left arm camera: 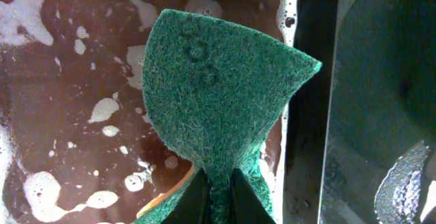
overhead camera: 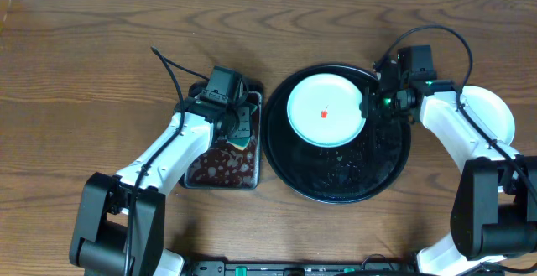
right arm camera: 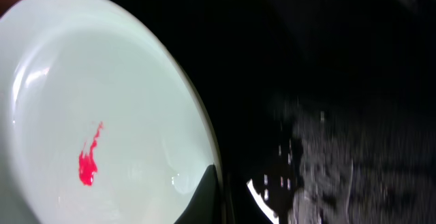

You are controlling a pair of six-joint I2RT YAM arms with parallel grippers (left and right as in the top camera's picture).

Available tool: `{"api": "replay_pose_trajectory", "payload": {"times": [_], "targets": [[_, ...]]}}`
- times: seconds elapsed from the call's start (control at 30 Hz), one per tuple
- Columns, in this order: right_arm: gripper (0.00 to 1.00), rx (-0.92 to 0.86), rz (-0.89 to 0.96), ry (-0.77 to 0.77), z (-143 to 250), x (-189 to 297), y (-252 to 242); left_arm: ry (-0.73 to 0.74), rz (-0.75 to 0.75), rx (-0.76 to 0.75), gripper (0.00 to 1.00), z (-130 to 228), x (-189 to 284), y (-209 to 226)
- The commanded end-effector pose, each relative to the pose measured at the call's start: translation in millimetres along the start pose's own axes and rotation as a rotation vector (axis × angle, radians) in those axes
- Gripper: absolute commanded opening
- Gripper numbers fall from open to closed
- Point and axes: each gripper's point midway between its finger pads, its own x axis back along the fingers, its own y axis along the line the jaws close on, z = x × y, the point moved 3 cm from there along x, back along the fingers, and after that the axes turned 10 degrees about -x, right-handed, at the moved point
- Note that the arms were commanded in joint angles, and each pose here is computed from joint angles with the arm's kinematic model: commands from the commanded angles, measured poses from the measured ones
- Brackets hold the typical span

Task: Clean dirty plates on tray and stack at the side
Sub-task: 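Move the right gripper to the red-marked plate rim and grip it, then lift the green sponge out of the soapy tray with the left gripper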

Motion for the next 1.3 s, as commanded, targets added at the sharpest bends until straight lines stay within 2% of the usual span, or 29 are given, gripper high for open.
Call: {"api": "replay_pose_trajectory", "payload": {"times": [0.0,0.23,0.4,0.53,0.67,0.97,1.07,1.27], "targets": [[0.01,-0.002,0.02,0.04,11,-6,-5,-0.004,0.005,-0.004,0.07,1,3,0],[0.01,-0.004,0.059,0.068,26,-16,-15,-0.105,0.021,0.06,0.07,-16,33,20],[0.01,-0.004,0.085,0.064,27,-17,-19,-0.155,0.325,0.077,0.08,-29,50,9],[0.01,-0.003,0.084,0.061,26,-17,-19,-0.175,0.48,0.127,0.07,-33,60,16],[0.01,0.01,0.083,0.059,25,-17,-19,-0.216,0.641,0.04,0.07,-32,74,13],[0.01,0.014,0.082,0.055,25,-17,-19,-0.195,0.663,-0.074,0.07,-15,75,11],[0.01,0.015,0.082,0.055,25,-17,-19,-0.236,0.757,-0.131,0.07,-15,85,3],[0.01,0.014,0.081,0.055,25,-17,-19,-0.272,0.767,-0.096,0.07,-19,90,17]]}}
